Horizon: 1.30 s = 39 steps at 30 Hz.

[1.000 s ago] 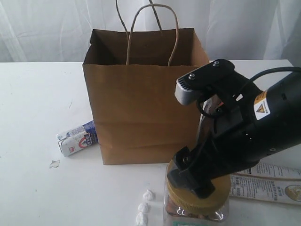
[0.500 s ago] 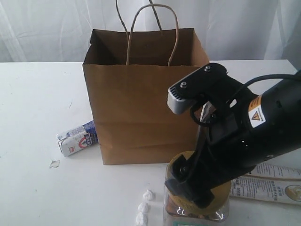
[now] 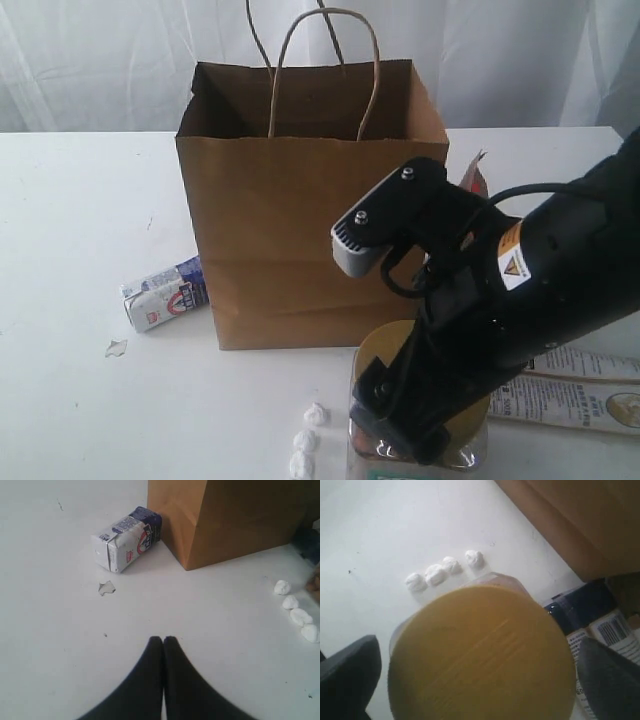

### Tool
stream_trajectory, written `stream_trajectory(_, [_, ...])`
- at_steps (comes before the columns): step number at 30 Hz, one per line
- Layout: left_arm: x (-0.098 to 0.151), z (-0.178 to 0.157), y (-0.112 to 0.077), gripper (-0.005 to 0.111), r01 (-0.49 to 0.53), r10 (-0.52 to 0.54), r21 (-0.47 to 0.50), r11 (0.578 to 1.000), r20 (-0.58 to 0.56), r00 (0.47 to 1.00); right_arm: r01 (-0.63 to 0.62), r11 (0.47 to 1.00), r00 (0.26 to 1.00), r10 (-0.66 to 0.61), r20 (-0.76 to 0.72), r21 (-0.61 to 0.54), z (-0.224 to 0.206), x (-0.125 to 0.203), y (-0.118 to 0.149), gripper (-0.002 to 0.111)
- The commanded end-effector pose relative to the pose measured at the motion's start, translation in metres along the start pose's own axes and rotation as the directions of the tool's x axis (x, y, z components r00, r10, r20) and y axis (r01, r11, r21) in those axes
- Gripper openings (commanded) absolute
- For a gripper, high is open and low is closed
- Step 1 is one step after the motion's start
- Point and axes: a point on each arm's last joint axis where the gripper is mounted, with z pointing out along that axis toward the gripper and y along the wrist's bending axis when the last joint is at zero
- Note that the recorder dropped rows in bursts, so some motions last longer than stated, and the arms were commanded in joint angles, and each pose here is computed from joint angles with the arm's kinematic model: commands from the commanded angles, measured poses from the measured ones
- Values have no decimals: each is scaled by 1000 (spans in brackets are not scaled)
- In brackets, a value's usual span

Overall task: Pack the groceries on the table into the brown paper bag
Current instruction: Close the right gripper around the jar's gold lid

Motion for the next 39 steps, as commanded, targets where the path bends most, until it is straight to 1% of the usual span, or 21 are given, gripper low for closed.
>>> stream_trajectory(1, [1, 0, 0, 0, 8, -8, 5, 1000, 1, 1000, 0, 1000, 1000, 0, -28, 2, 7, -4, -1, 100])
stream_trajectory(17, [1, 0, 0, 0, 8, -8, 5, 1000, 1, 1000, -1, 1000, 990, 0, -144, -8, 33, -1, -3, 100])
stream_trajectory(25, [1, 0, 0, 0, 8, -8, 5, 1000, 1, 1000, 6, 1000, 977, -11, -212, -20, 37, 3, -2, 100])
stream_trajectory(30, [1, 0, 0, 0, 8, -8, 5, 1000, 1, 1000, 86, 996, 951, -89, -295, -24, 32, 12, -4, 100])
stream_trajectory(34, [1, 0, 0, 0, 8, -8, 5, 1000, 1, 1000, 126, 992, 957, -120, -263, 7, 24, 10, -6, 100])
stream_trajectory(36, [1, 0, 0, 0, 8, -8, 5, 1000, 1, 1000, 128, 992, 964, -121, -237, 13, 20, 8, -6, 100])
stream_trajectory(39, [1, 0, 0, 0, 8, -8, 5, 1000, 1, 1000, 132, 991, 963, -124, -241, 16, 14, 6, -7, 100])
